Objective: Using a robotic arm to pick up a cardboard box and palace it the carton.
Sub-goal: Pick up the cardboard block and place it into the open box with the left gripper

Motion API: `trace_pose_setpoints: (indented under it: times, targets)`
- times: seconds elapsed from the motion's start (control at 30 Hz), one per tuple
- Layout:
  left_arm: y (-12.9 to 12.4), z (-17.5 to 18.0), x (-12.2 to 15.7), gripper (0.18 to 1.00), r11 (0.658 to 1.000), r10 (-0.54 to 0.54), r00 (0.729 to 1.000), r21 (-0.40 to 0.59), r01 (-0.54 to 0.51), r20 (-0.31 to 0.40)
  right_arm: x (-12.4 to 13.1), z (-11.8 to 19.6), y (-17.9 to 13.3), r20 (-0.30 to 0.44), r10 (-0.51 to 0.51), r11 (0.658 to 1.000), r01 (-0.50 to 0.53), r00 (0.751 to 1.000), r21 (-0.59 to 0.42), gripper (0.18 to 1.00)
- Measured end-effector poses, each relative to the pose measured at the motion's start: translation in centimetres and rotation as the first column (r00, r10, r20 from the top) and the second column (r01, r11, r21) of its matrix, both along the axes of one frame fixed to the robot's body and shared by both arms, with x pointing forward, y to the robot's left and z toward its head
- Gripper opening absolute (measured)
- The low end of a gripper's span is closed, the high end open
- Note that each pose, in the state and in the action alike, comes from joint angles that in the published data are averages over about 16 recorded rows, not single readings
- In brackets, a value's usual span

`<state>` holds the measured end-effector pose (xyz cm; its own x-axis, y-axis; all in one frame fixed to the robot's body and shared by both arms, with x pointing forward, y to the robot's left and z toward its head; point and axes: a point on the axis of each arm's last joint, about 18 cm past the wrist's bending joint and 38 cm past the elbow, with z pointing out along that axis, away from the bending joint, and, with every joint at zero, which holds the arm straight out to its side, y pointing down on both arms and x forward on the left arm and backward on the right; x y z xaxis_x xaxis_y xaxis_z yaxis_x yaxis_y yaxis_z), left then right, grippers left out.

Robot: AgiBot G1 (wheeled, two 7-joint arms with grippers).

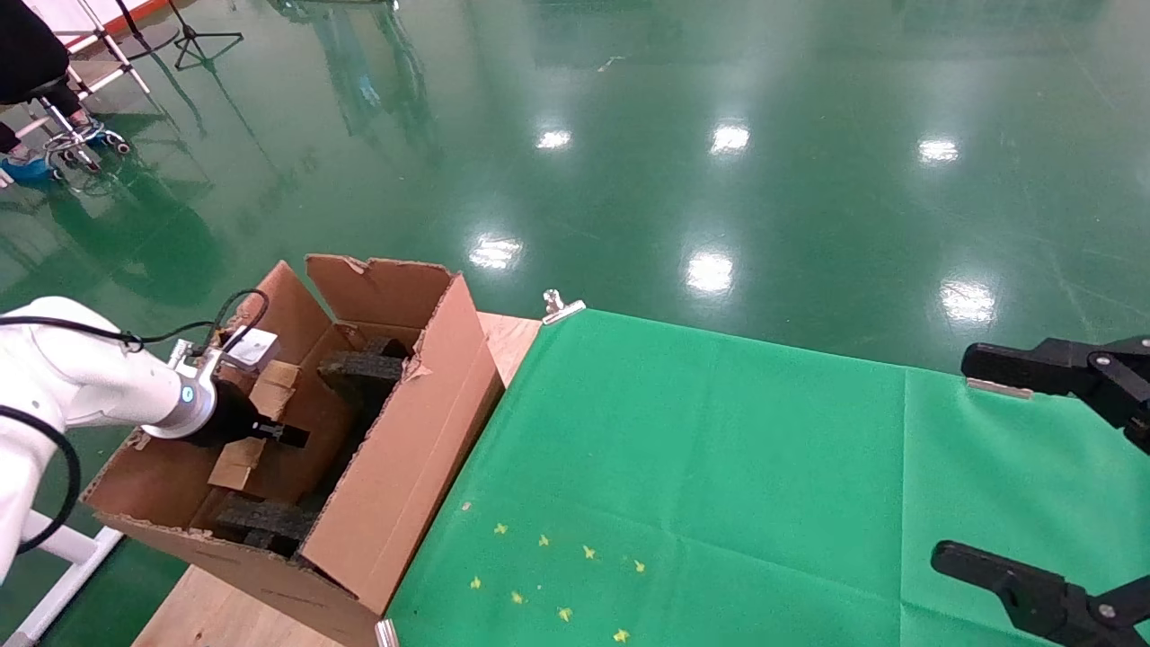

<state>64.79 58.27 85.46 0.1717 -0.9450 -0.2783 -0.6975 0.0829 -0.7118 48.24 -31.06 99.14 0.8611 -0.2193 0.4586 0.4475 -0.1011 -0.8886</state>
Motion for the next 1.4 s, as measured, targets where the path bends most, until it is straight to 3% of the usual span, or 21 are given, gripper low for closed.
trace_pose_setpoints:
  times: [0.4,0.6,1.07,1.4]
  targets:
    - [0.0,-0.1,0.1,0.267,1.0,0.008,1.0,-0.007,-0.008,0.006,0.0,0.0,0.0,0.0,0.0,1.0,0.0,1.0,0.0,1.001]
    - [0.0,0.1,0.0,0.331,1.0,0.01,1.0,-0.011,-0.01,0.006,0.0,0.0,0.0,0.0,0.0,1.0,0.0,1.0,0.0,1.001]
    - [-0.2,2.4,0.3,0.62,1.0,0.01,0.999,-0.024,-0.009,0.037,0.0,0.0,0.0,0.0,0.0,1.0,0.0,1.0,0.0,1.001]
    - [-1.7,9.5,1.4,0.833,0.993,-0.034,0.978,-0.101,0.056,0.206,0.0,0.0,0.0,0.0,0.0,1.0,0.0,1.0,0.0,1.001]
